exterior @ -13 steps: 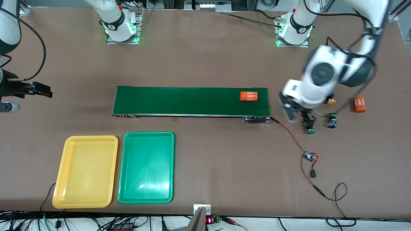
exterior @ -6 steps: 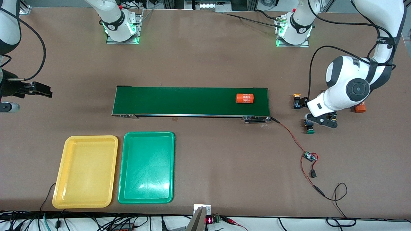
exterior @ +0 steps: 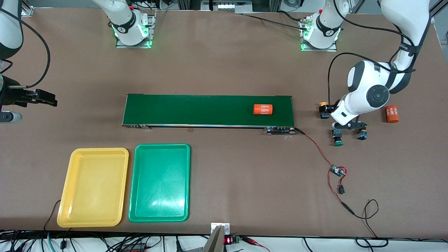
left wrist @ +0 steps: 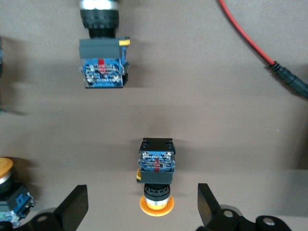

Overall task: Sort buttons by color to trays
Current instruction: 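Move the left gripper back to the buttons and grasp a black button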

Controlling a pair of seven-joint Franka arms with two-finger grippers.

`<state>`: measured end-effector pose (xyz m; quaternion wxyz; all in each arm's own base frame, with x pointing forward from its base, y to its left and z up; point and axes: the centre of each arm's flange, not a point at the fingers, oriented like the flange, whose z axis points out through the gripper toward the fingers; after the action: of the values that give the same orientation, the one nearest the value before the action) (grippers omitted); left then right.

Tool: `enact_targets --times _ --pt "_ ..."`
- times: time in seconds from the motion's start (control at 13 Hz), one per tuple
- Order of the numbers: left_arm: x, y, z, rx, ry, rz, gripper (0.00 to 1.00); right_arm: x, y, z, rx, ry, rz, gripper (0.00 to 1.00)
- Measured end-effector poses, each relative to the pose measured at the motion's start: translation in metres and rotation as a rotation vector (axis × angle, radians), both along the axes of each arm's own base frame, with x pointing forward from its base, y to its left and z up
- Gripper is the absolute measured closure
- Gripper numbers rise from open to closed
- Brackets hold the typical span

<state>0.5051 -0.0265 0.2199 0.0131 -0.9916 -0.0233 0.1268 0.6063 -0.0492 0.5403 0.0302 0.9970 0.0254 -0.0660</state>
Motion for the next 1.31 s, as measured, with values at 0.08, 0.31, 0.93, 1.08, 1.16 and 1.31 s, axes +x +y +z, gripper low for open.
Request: enact_targets --times 0.08,0.31,0.93,1.08,1.16,1.31 --pt "-0.001 0.000 -0.004 -0.001 0.001 0.005 0.00 0.000 0.000 0.000 0.000 0.000 0.000 0.00" --pt "-0.004 0.001 -0.027 -0.013 0.023 0.012 0.00 0.000 0.001 0.000 0.000 0.000 0.002 0.00" --pt "-0.007 0.005 -0.045 -0.055 0.054 0.086 0.37 0.000 0.001 0.000 0.000 0.001 0.002 0.00" --pt "0.003 0.005 -0.033 -0.055 0.019 0.086 0.58 0.000 0.002 0.000 0.000 0.001 0.003 0.00" --pt "0.011 0.006 -0.022 -0.054 -0.008 0.086 0.59 0.000 0.002 0.000 0.000 0.001 0.004 0.00" --pt "0.028 0.005 0.015 -0.047 -0.061 0.080 0.59 0.000 0.003 0.000 0.001 0.001 0.006 0.00"
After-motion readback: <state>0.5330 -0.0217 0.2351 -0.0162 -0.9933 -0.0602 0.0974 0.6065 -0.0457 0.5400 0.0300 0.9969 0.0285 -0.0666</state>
